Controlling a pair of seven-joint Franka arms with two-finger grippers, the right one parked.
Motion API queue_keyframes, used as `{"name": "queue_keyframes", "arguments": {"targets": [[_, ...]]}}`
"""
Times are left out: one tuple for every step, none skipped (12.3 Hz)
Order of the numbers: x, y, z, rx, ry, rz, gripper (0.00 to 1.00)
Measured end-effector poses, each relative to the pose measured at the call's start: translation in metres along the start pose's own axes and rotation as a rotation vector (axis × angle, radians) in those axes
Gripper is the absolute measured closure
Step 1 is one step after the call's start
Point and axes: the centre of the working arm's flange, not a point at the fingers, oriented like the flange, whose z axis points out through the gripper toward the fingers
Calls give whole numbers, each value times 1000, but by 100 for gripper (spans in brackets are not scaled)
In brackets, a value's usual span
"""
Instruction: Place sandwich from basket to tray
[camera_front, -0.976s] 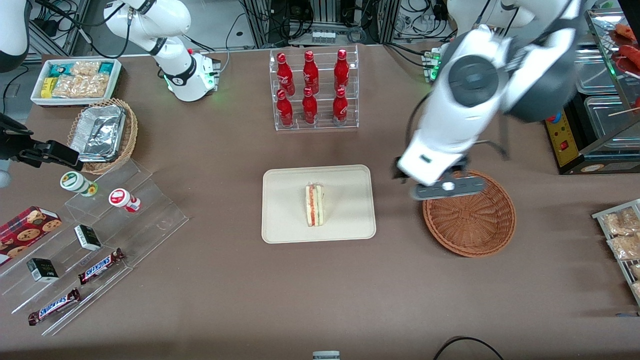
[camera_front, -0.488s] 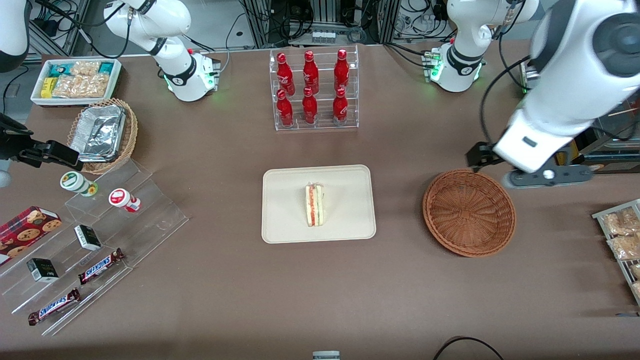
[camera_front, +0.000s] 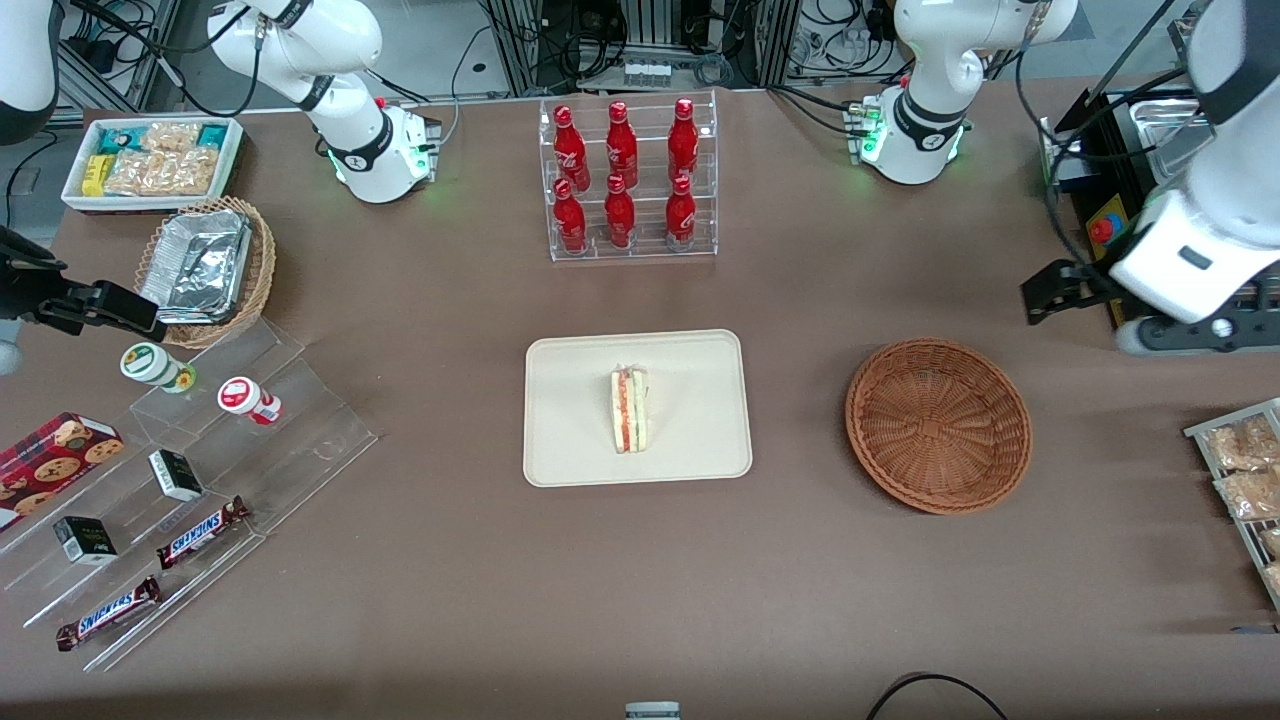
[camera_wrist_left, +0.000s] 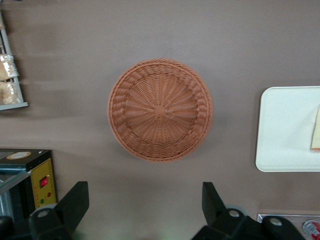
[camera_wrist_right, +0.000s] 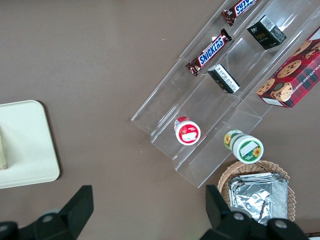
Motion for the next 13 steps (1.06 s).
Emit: {"name": "queue_keyframes", "arguments": {"targets": [[-3, -8, -4, -1, 6, -7, 0], [-7, -13, -8, 0, 12, -8, 0], [-11, -18, -11, 0, 16, -5, 0], [-16, -23, -14, 1, 19, -6, 0], [-22, -27, -16, 1, 20, -7, 0], [-29, -29, -18, 2, 21, -8, 0], [-35, -31, -21, 2, 24, -11, 0], [-40, -35, -24, 1, 29, -17, 0], [-43, -38, -27, 1, 34, -23, 0], [-43, -40, -28, 0, 36, -27, 0], [-43, -41, -28, 0, 36, -29, 0], [-43, -41, -28, 0, 36, -29, 0], [-43, -41, -28, 0, 36, -29, 0]]}}
